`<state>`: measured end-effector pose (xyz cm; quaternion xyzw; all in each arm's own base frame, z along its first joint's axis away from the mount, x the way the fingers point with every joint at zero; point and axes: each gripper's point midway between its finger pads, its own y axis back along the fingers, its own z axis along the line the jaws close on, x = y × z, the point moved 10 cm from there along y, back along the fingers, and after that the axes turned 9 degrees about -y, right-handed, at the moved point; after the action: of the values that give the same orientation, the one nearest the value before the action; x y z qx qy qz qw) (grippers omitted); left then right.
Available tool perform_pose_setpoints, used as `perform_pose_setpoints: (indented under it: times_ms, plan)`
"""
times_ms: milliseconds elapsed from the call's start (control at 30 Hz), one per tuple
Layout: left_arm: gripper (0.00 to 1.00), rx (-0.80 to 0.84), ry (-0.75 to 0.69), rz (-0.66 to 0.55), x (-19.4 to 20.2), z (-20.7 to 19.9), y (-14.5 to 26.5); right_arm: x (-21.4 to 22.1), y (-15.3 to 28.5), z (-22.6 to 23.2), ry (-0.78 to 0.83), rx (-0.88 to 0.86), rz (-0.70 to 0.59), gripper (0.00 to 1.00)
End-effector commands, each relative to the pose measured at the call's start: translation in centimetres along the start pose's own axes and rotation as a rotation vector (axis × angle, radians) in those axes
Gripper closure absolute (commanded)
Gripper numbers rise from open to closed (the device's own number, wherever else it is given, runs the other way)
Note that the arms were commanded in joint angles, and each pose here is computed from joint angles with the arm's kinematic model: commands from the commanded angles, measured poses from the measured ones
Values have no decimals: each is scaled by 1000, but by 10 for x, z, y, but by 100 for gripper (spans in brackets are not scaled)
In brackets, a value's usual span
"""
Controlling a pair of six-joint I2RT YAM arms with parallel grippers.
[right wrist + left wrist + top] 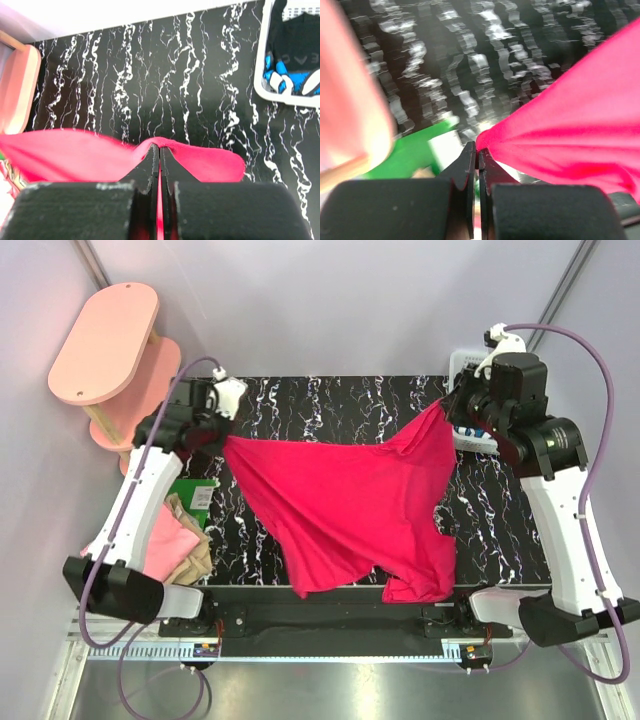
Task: Fold and stack the t-shirts
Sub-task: Flatten out the tshirt
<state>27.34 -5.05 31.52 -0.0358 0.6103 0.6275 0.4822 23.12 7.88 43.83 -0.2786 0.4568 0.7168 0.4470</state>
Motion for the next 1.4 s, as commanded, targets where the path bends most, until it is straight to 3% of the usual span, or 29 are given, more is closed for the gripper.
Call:
perform_pose_setpoints:
  times_ms: [0, 167, 300, 500, 700, 833, 1033, 1367]
  plan:
    - [100, -274, -59, -78, -12, 38, 61, -31, 6, 14, 28, -64, -117, 100]
    - [100, -423, -5, -128, -24, 78, 115, -60, 31, 35, 5, -158, -170, 100]
    - [100, -475, -43, -226, -32, 70, 164, -69, 73, 42, 2, -253, -211, 100]
    - [100, -530, -94, -402, -10, 32, 239, -54, 157, 36, 14, -403, -249, 100]
    - [100, -558, -116, -494, 12, 5, 269, -36, 227, 26, -17, -511, -291, 100]
    - [100, -569, -99, -499, 13, 4, 272, -41, 242, 25, -27, -505, -329, 100]
    - [100, -529, -48, -478, -2, 23, 235, -51, 181, 27, -26, -360, -303, 100]
    - [100, -366, -14, -235, -25, 83, 76, -55, 1, 25, 53, -57, -169, 100]
